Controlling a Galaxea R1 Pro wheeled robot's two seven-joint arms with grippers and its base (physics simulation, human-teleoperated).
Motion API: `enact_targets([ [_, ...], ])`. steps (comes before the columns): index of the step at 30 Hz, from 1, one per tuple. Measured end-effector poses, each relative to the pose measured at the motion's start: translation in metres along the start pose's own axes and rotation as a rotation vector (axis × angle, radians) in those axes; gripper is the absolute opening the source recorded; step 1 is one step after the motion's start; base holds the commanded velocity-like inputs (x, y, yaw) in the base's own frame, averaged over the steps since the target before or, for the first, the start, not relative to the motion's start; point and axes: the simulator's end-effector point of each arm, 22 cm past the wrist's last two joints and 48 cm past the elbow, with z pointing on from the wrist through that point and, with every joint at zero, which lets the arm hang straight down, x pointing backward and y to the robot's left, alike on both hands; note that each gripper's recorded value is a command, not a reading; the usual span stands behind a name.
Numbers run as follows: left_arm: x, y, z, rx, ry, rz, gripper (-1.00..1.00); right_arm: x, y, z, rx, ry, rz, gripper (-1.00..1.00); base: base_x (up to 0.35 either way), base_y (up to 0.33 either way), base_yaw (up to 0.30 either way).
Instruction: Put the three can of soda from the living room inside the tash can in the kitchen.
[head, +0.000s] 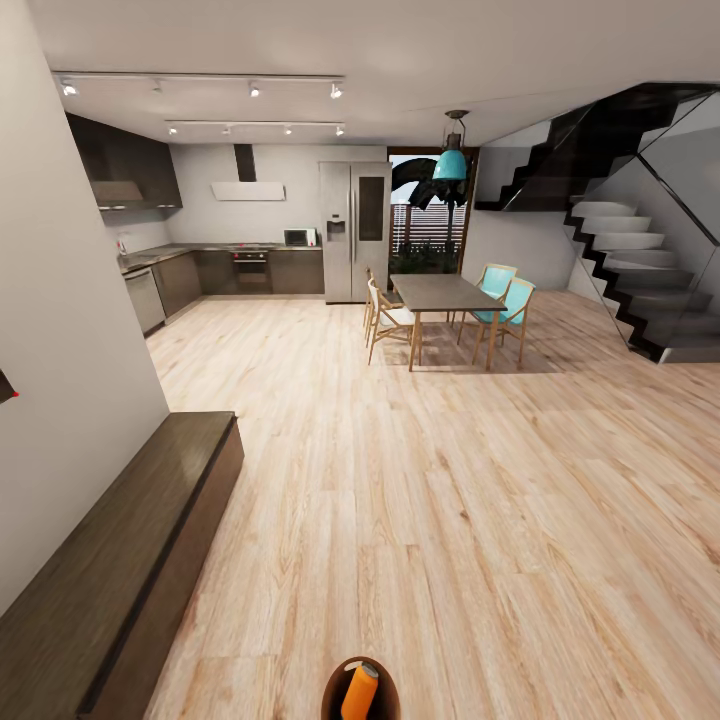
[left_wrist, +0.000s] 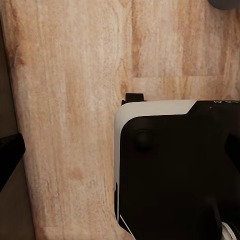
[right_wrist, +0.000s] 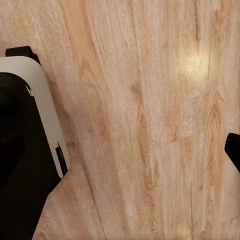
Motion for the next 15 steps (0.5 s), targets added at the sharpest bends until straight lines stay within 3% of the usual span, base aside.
enact_targets([
  [15,-0.0002,-0.0001,0.0,0.0,-0.001,0.0,1.0,0.0,-0.0002,0.0,0.0,0.0,0.0,1.0,0.0,0.0,0.0],
])
